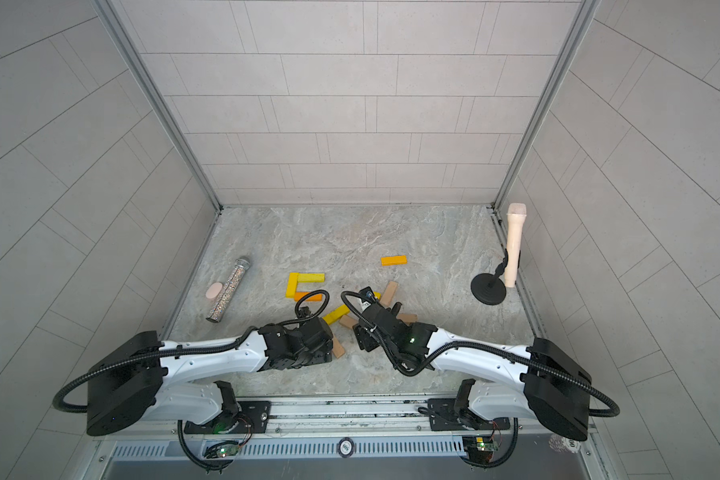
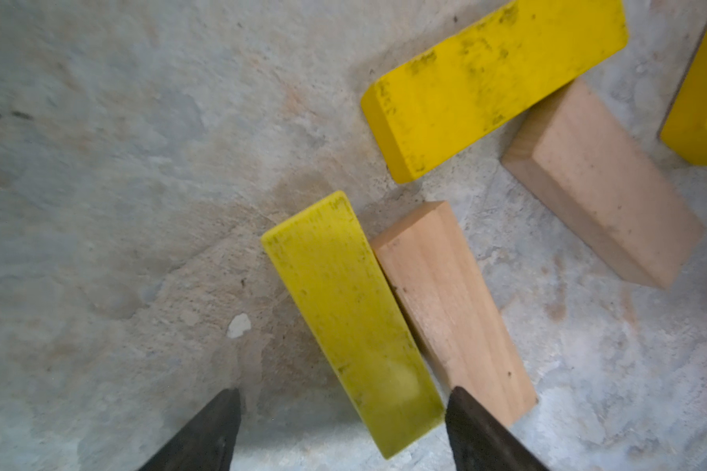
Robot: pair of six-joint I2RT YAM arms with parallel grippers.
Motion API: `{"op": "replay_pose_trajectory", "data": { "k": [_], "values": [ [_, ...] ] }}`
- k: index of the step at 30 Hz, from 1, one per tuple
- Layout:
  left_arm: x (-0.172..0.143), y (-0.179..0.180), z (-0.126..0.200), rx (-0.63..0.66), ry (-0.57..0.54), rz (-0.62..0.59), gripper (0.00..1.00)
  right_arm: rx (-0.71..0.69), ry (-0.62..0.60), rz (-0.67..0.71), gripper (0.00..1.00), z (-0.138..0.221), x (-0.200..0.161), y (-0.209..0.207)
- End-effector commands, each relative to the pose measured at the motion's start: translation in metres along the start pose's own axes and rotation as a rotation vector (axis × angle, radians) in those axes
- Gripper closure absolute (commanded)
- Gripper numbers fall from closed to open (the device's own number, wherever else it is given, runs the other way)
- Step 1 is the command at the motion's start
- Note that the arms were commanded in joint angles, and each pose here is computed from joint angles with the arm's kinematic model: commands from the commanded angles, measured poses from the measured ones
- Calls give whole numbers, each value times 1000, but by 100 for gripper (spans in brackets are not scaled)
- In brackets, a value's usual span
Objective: Assemble the number 8 with building blocks
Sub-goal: Adjust the building block at the center of the board.
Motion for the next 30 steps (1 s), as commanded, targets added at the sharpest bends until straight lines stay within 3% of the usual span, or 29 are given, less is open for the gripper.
{"op": "replay_pose_trajectory", "data": {
  "k": [1, 8, 14, 22, 30],
  "values": [
    [-2, -2, -8, 18, 7, 20, 17, -20, -8, -20, 27, 1, -1, -3],
    [1, -3, -12, 63, -5, 32, 18, -21, -6, -22, 27, -1, -2, -2],
    [8, 5, -10, 123, -5, 23, 28, -30, -2, -22, 28, -2, -3, -3],
    [20, 27, -2, 157, 10, 14, 35, -35, -5, -20, 28, -2, -2, -3],
    [24, 36, 9, 152, 11, -22, 35, -40, 0, -23, 28, -3, 0, -2]
  ]
}}
Point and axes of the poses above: each gripper's point midway between its finger pads, its own z axis back along the fingers, its own y axis along the line the jaws close on, x = y × z, the point moved 7 cm from there along z, back along the fingers, and after that the axes turned 6 degrees about z, right-handed, at the moved point
